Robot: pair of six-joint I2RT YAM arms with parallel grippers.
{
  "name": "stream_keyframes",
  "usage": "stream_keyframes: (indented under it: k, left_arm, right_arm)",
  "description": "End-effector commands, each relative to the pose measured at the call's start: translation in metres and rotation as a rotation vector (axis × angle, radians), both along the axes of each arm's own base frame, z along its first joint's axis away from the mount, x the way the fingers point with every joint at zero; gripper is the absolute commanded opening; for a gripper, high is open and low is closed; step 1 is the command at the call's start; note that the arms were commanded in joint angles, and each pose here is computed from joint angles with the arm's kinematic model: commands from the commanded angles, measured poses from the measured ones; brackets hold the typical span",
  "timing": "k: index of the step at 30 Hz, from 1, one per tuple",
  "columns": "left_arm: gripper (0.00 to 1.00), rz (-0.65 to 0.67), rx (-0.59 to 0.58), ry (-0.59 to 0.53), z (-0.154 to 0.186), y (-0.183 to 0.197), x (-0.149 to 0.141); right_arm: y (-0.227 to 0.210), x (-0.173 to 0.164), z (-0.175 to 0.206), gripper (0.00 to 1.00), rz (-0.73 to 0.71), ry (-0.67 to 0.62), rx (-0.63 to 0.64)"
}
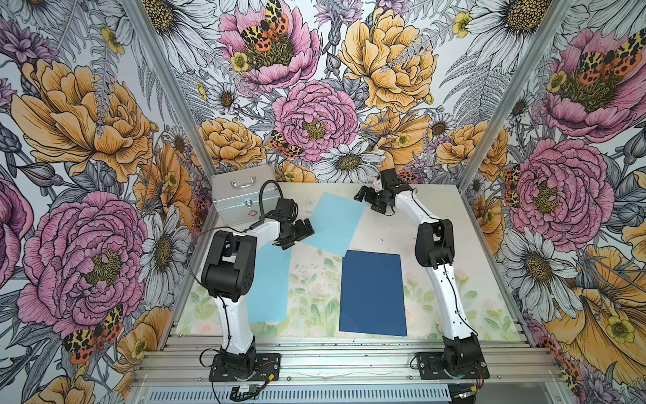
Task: Sort the scattered colored papers by color
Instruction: Pick up the colored paper from the center of the board.
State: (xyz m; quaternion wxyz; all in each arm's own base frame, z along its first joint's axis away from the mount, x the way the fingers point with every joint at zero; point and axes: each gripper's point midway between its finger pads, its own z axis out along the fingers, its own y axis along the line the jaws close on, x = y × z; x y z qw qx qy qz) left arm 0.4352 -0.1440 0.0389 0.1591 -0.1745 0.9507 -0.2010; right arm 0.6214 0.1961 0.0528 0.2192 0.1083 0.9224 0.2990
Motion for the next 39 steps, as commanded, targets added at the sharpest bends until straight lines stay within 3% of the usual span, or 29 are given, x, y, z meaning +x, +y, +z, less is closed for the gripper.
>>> stream_keyframes:
  k: [1, 13, 24, 30, 39]
  left_arm:
    - [0.98, 0.008, -0.024, -0.007, 0.001, -0.001, 0.009]
    - [0.98, 0.023, -0.075, 0.028, -0.013, 0.002, 0.001]
    - [0.98, 0.011, -0.130, 0.034, -0.015, -0.006, 0.015]
    - [0.98, 0.001, -0.139, 0.041, -0.018, -0.012, 0.017]
    - [0.98, -0.021, -0.153, 0.049, -0.021, -0.023, 0.017]
  right_arm:
    - [0.001, -0.002, -0.045, 0.99, -0.033, 0.094, 0.024]
    - [0.027, 0.006, -0.067, 0.98, -0.048, 0.136, 0.132]
    - [0.045, -0.021, -0.064, 0.94, 0.053, 0.207, 0.199]
    - [0.036, -0.036, -0.052, 0.92, 0.109, 0.187, 0.152]
    - [0.032, -0.069, -0.064, 0.86, 0.178, 0.274, 0.140]
